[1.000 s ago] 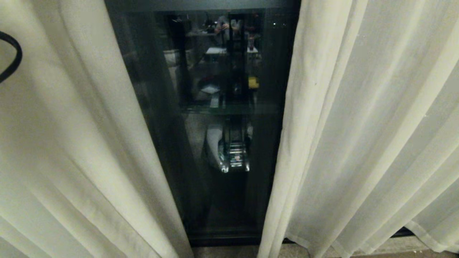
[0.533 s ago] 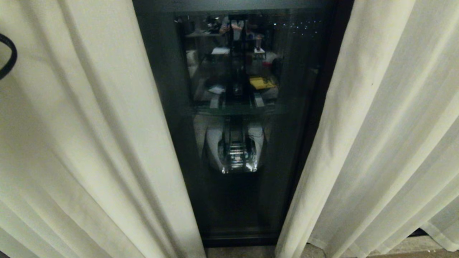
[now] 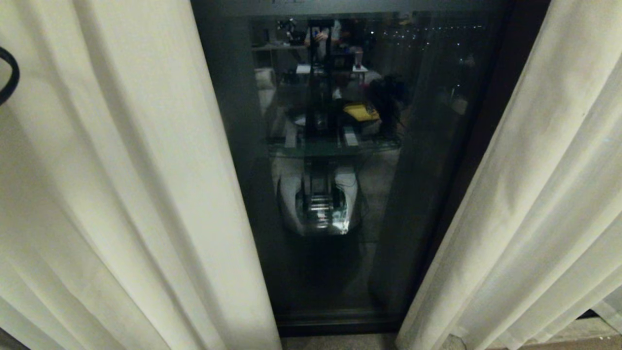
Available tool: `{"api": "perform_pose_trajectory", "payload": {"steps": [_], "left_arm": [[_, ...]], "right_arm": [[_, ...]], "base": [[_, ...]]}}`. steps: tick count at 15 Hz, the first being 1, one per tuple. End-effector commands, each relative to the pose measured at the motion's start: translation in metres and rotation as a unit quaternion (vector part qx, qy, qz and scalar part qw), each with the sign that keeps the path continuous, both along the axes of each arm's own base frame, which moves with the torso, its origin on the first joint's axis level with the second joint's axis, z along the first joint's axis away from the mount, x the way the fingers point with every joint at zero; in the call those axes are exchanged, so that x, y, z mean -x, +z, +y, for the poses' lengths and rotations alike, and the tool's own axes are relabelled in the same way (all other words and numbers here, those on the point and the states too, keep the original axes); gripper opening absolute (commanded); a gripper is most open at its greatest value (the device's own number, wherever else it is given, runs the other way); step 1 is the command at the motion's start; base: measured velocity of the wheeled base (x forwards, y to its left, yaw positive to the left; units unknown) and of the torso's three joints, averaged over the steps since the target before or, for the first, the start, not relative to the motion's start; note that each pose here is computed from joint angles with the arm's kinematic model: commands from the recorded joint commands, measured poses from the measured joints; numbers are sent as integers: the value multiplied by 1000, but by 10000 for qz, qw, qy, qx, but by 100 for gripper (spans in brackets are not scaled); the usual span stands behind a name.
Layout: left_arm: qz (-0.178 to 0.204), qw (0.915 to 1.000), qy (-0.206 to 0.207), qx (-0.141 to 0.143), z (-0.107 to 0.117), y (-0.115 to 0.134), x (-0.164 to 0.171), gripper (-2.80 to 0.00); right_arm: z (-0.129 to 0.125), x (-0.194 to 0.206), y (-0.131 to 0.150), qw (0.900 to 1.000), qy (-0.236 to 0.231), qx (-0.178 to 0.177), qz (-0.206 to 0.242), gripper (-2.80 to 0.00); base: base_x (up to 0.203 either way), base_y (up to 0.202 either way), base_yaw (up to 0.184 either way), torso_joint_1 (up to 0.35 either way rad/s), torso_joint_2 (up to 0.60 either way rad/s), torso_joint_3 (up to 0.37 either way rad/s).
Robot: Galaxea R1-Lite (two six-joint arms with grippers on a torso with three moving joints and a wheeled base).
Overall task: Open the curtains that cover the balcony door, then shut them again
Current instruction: Pull the inner curtains open on both sides
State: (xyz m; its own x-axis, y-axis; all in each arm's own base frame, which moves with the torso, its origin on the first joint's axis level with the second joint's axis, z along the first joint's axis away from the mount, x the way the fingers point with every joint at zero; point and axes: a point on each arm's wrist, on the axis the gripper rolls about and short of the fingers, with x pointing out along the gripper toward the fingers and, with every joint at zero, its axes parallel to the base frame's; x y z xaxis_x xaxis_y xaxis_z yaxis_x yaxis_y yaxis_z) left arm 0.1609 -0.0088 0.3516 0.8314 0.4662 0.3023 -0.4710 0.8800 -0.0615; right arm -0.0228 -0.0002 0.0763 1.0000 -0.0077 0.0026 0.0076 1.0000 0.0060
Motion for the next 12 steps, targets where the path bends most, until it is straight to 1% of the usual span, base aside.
{"api": "perform_pose_trajectory", "payload": {"steps": [1, 12], "left_arm": [[-41, 10000, 18, 13, 0, 1, 2, -280], [-54, 10000, 26, 15, 2, 0, 9, -280]], "right_arm": [[0, 0, 0, 10000, 0, -1, -3, -280], [0, 0, 0, 10000, 0, -1, -3, -280]], "base": [[0, 189, 2, 6, 3, 2], [0, 191, 0, 3, 3, 2]]}}
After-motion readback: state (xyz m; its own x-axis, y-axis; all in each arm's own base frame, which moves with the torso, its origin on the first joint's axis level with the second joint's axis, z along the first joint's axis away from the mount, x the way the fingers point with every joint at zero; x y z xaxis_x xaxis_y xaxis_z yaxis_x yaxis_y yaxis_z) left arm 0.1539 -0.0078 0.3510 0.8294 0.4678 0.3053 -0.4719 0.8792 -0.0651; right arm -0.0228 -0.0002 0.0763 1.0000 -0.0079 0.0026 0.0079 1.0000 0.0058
